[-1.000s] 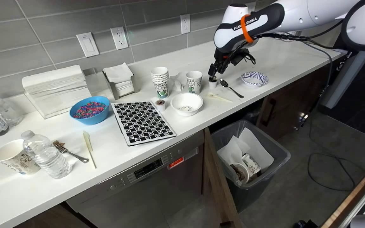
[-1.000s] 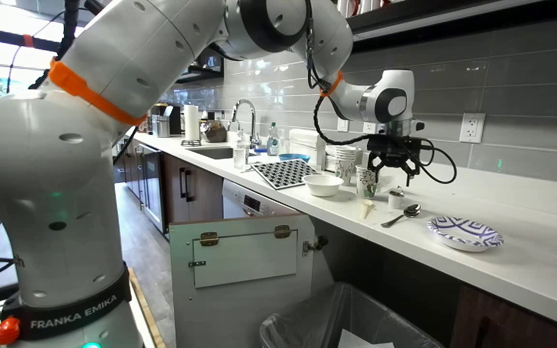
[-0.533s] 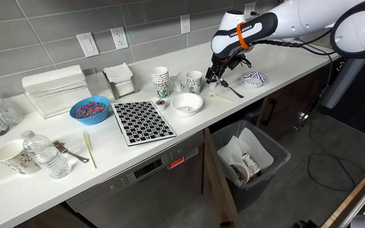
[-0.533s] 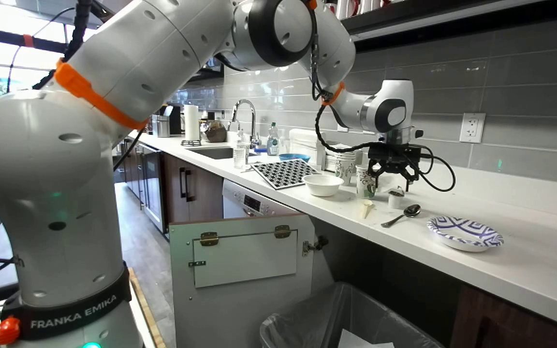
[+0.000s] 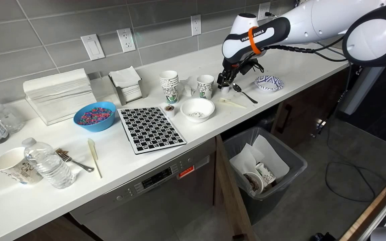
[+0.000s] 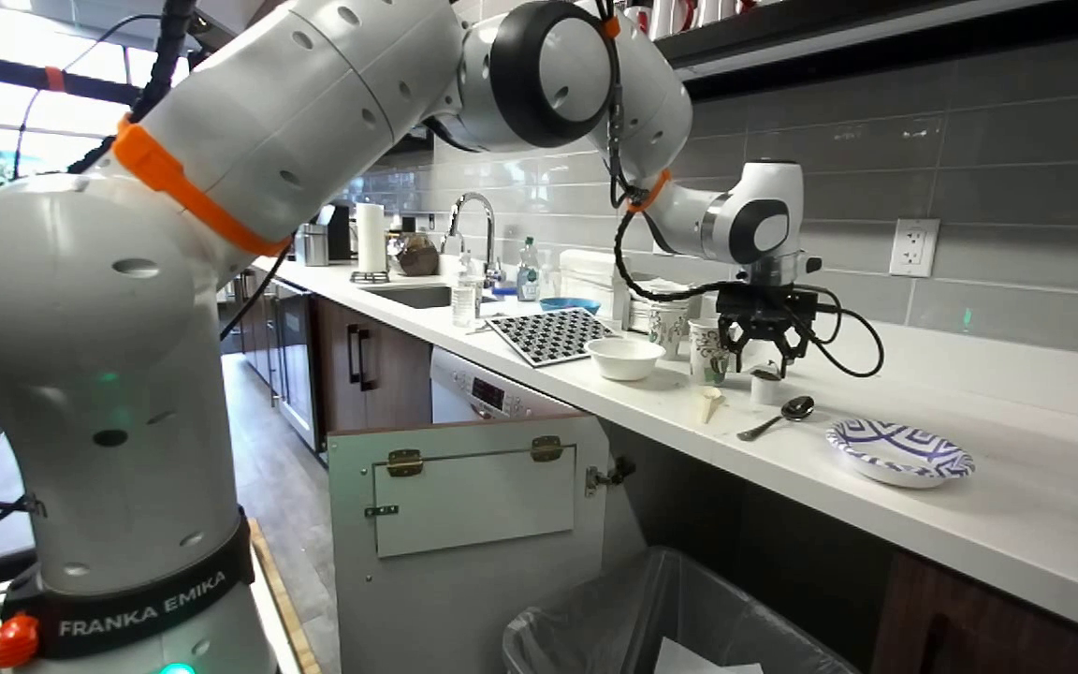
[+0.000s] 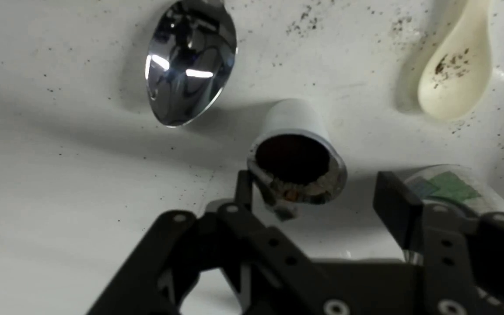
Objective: Put the coffee pod on the silver spoon then throw the pod in the bin using the spoon.
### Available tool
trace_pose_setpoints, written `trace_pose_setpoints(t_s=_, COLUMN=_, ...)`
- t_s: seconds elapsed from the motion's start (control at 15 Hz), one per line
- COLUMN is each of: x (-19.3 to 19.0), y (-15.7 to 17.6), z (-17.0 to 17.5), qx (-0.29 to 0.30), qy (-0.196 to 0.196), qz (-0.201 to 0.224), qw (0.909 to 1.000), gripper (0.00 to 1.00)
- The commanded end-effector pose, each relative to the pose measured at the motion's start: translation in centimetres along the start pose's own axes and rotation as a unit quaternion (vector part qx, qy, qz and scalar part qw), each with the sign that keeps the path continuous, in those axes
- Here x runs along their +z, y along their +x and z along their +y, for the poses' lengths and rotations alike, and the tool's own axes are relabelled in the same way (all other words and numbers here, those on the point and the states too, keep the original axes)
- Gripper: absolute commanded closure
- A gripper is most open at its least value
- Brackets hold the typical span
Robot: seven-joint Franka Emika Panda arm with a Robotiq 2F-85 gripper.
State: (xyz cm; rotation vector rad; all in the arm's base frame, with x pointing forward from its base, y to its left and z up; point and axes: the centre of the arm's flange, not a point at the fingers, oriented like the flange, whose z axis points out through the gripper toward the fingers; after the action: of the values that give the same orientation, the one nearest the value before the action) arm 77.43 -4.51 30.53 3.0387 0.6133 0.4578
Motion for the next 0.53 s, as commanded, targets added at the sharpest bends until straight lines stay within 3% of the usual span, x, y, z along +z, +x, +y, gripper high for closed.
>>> trace_pose_setpoints(t_s=0.0, x=0.71, y=0.52, z=0.87, qx=-0.002, qy=0.003, qz=-0.009, qw=1.0000, gripper=0.12)
trace_pose_setpoints(t_s=0.13, x=0.72, y=0.31, z=1.00, qx=0.000, qy=0.003, qz=-0.011, qw=0.9999, gripper=0.12)
trace_pose_setpoints(t_s=0.4, x=0.78, y=0.04, z=1.11, qx=0.001, qy=0.003, qz=-0.018, qw=0.9998, gripper=0.32)
trace_pose_setpoints(t_s=0.47, x=0.83, y=-0.01, z=1.12, qx=0.001, qy=0.003, qz=-0.019, qw=0.9998, gripper=0.28)
